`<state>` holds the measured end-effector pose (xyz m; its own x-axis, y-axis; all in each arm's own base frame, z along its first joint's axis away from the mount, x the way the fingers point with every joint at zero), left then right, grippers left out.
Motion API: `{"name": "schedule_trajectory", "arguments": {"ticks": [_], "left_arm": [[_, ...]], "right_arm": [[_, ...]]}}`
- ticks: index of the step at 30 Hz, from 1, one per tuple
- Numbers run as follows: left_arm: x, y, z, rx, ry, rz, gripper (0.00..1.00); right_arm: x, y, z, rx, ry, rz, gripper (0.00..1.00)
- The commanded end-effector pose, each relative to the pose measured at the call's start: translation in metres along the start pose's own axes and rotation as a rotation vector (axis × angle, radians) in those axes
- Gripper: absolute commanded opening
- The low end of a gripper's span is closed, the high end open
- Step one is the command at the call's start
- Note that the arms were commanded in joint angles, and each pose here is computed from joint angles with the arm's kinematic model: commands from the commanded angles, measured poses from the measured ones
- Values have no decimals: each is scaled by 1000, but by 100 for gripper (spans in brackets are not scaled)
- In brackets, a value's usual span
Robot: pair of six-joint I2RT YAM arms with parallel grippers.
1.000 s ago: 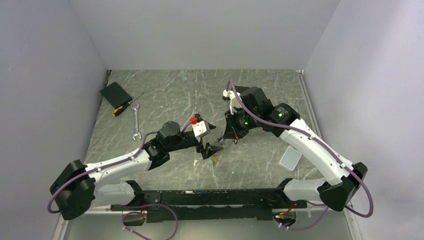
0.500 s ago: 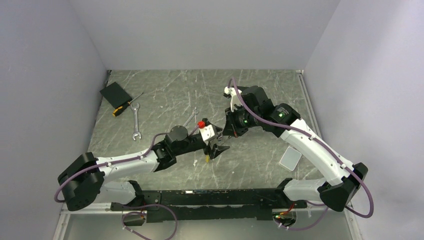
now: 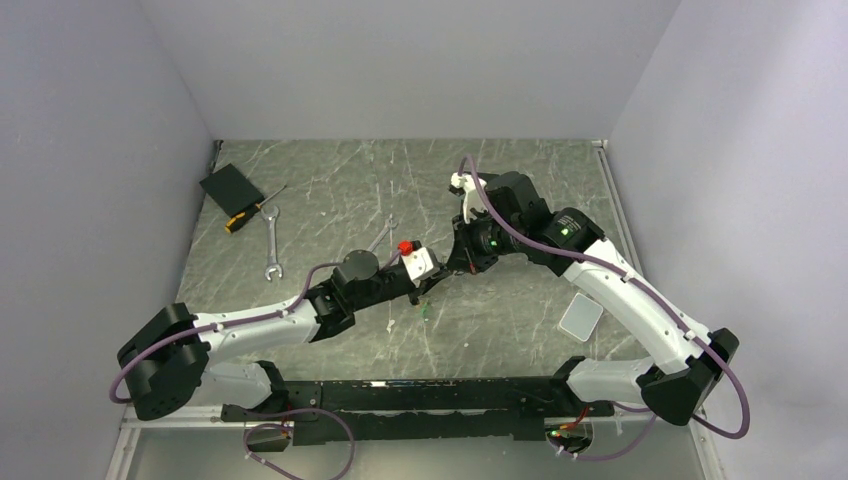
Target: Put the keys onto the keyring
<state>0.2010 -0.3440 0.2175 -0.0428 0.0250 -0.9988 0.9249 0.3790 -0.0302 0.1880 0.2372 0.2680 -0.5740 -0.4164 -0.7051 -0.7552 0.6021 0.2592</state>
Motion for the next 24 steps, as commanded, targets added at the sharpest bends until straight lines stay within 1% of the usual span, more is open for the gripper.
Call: {"name": "schedule_trajectory", "arguments": {"ticks": [1, 3, 4, 6, 7, 8, 13, 18, 24], "left_arm": [[-21, 2, 1, -14, -41, 31, 0], [-19, 2, 0, -14, -35, 34, 0], [-19, 2, 0, -14, -34, 34, 0], [-19, 2, 0, -14, -36, 29, 0], [-19, 2, 0, -15, -38, 24, 0], [-19, 2, 0, -16, -41, 21, 0], [-22, 9, 1, -68, -57, -2, 0], [-32, 11, 0, -87, -112, -42, 0], [-37, 11, 1, -93, -134, -80, 0]], "right_arm": [[-26, 5, -16, 6, -126, -32, 0], [-26, 2, -14, 22, -120, -27, 0], [-25, 1, -13, 28, -110, -24, 5], [-25, 0, -11, 33, -104, -18, 26], [-25, 0, -12, 34, -109, -17, 34], [-27, 0, -13, 33, -119, -17, 37], [-31, 1, -20, 42, -171, -12, 38], [-28, 6, -16, 11, -205, 15, 37], [-27, 2, -12, 18, -231, -2, 34]]}}
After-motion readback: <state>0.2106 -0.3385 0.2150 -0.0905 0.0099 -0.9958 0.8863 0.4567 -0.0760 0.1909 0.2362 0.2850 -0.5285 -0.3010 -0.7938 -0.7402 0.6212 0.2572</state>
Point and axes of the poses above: each gripper's point midway between its finger pads, its own z axis out along the fingers, its own y axis along the line the jaws close on, x = y × z, the point moved 2 cm from there along -z, back along the fingers, and after that the axes turned 9 degrees about -z, right-handed, at the moved point
